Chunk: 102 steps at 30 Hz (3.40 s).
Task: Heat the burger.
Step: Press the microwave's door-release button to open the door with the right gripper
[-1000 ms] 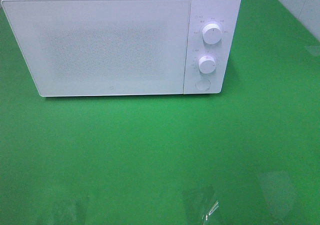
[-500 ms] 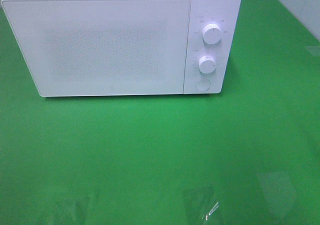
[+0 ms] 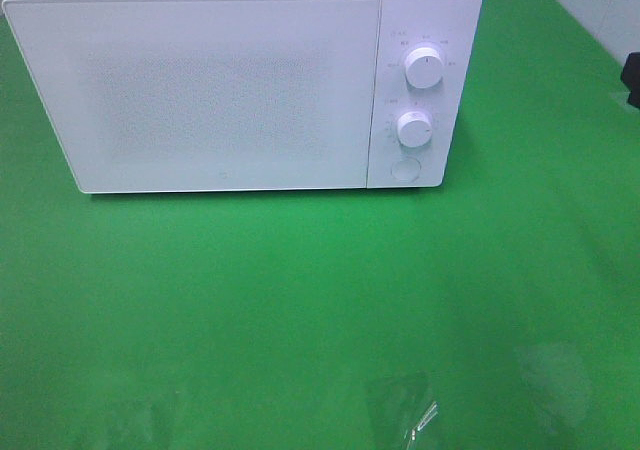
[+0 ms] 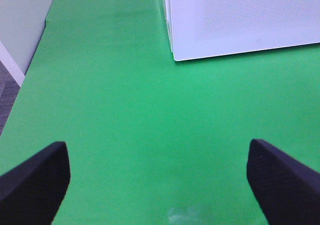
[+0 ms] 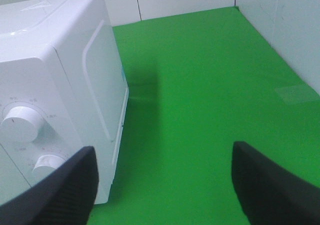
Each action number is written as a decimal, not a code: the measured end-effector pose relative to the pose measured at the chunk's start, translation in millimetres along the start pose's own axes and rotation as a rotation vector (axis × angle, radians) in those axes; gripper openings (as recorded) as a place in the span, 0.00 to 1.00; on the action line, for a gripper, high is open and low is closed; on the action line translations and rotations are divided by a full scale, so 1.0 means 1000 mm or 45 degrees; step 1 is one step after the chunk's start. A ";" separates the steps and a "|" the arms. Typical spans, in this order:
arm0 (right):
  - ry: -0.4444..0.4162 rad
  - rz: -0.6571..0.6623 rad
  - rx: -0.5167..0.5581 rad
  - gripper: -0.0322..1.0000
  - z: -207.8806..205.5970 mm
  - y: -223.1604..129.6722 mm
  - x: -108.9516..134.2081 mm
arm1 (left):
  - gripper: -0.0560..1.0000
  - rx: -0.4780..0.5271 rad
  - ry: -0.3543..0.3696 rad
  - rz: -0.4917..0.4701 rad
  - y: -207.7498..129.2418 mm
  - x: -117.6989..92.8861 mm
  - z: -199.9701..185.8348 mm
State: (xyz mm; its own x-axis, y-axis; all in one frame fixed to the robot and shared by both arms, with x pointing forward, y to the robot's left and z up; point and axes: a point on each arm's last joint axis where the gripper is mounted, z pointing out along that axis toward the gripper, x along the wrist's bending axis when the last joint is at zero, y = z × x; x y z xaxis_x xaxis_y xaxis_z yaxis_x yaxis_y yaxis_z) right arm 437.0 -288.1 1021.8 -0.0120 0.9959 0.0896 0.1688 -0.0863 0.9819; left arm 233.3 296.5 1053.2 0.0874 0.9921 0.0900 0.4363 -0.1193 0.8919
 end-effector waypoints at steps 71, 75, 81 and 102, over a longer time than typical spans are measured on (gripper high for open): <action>-0.083 1.772 0.221 0.05 0.023 -0.107 0.114 | 0.88 0.000 0.000 0.000 0.000 0.000 0.000; -0.115 1.782 0.231 0.05 0.032 -0.113 0.120 | 0.88 0.000 0.000 0.000 0.000 0.000 0.000; -0.152 1.795 0.257 0.05 0.048 -0.123 0.124 | 0.88 0.000 0.000 0.000 0.000 0.000 0.000; -0.186 1.817 0.304 0.05 0.123 -0.123 0.124 | 0.88 0.000 0.000 0.000 0.000 0.000 0.000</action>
State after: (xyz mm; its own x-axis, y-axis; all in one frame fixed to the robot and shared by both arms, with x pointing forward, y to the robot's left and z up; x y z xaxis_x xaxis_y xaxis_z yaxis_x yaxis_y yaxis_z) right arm 535.5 -150.2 891.6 0.3990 0.0631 0.9148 0.1083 -0.9939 0.0214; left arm 233.3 296.5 1053.2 0.0874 0.9921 0.0900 0.4363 -0.1193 0.8919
